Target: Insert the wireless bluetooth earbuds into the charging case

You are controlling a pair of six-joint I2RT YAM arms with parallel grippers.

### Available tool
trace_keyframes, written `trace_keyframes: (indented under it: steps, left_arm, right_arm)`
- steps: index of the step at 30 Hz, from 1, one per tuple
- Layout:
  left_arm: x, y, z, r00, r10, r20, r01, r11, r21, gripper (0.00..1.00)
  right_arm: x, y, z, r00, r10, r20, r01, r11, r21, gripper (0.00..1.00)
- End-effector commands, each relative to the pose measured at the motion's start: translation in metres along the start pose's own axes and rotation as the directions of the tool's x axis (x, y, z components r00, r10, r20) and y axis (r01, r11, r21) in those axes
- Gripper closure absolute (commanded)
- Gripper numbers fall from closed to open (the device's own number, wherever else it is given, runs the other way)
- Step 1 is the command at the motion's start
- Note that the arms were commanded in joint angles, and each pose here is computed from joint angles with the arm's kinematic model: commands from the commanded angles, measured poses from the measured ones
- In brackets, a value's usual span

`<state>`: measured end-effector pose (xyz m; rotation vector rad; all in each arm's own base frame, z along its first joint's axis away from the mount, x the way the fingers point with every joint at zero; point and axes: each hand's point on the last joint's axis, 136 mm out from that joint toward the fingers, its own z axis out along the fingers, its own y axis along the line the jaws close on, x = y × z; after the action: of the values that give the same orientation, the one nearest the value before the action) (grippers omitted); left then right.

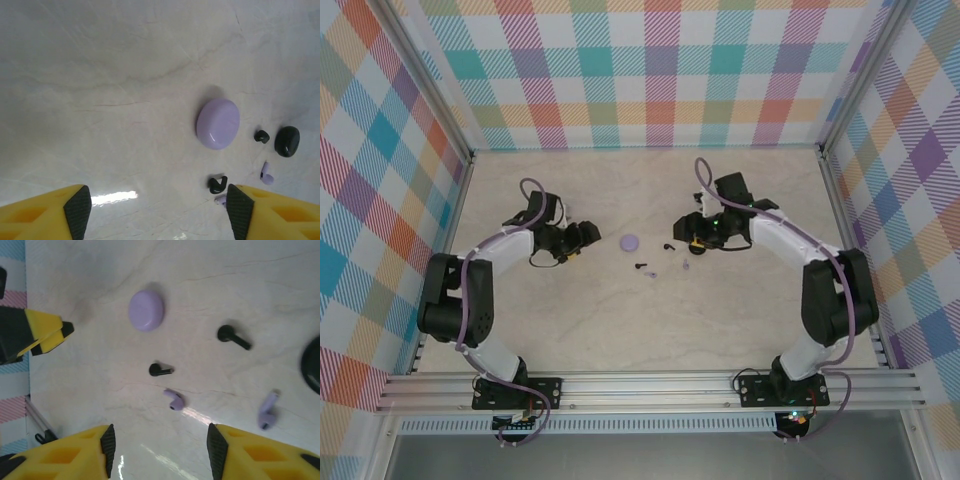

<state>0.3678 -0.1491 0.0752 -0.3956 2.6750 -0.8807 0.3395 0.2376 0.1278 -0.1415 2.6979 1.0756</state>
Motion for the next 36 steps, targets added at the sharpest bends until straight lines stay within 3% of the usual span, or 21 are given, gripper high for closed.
trace_keyframes:
  steps: [1,6,13,36]
  left_arm:
    - [-0.002,-0.021,0.009,1.0,0.012,-0.021,-0.01,0.998,0.066,0.3]
    - [-0.002,-0.029,0.024,0.999,0.013,-0.042,-0.01,0.997,0.083,0.35]
    - [-0.002,-0.035,0.041,0.998,0.005,-0.062,0.001,0.995,0.097,0.4]
    - [-0.001,-0.036,0.073,0.994,-0.044,-0.103,0.059,0.988,0.145,0.46]
  right_arm:
    - [0.001,0.02,0.019,0.997,0.032,-0.07,-0.036,0.997,-0.066,0.5]
    - [-0.004,0.026,0.049,0.99,0.066,-0.126,-0.074,0.995,-0.066,0.64]
    - [-0.008,0.025,0.079,0.978,0.114,-0.176,-0.128,0.989,-0.07,0.71]
    - [-0.022,0.013,0.134,0.942,0.212,-0.26,-0.235,0.97,-0.061,0.74]
